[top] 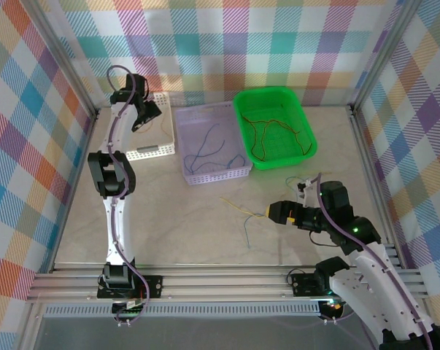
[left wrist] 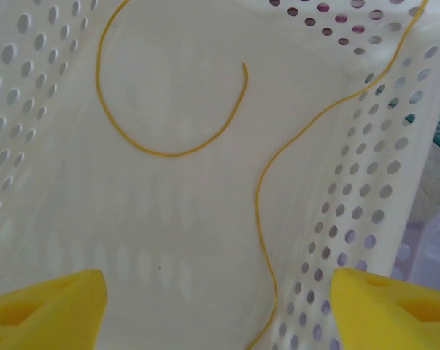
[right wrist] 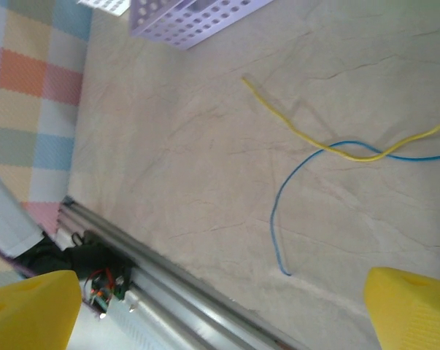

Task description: Untangle the cables

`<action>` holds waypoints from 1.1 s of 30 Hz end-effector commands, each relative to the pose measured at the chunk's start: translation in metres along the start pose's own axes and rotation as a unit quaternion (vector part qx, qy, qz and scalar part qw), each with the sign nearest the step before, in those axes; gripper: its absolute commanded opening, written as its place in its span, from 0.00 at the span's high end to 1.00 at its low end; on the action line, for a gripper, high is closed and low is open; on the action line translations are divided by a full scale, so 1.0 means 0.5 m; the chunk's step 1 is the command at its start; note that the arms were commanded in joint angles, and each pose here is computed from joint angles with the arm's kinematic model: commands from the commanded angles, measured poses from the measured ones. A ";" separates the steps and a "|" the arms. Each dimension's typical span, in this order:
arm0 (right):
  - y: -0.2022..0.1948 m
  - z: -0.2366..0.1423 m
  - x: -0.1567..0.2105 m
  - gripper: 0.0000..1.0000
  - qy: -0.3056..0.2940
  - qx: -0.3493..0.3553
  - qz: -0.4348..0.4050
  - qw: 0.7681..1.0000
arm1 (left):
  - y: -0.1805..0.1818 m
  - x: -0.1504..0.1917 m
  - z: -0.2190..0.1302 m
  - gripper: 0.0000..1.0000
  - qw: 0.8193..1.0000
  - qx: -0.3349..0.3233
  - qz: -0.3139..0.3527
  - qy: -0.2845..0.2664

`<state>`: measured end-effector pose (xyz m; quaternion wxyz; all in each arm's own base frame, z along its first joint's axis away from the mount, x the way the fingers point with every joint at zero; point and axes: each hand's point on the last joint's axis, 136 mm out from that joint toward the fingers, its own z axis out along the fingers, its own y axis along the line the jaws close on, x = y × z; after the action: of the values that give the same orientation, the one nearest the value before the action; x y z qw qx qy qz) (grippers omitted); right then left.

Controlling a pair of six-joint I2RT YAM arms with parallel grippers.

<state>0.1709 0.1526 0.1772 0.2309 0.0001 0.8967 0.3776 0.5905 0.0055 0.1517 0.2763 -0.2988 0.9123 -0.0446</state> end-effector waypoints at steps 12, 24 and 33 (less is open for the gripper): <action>-0.159 0.043 -0.100 0.00 -0.009 0.227 0.099 0.969 | -0.081 0.112 -0.422 0.00 0.988 0.129 0.046 -0.066; -0.280 0.079 -0.084 0.06 -0.009 0.306 0.151 0.940 | -0.004 0.382 -0.541 0.00 0.975 0.186 0.112 -0.038; -0.324 0.126 -0.073 0.19 0.001 0.312 0.169 0.935 | 0.027 0.524 -0.539 0.00 0.970 0.197 0.140 -0.016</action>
<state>0.2490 0.0729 0.0491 0.1392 0.2118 0.9615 0.1059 0.2666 -0.1560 0.2522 0.3327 -0.0903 0.9210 -0.1816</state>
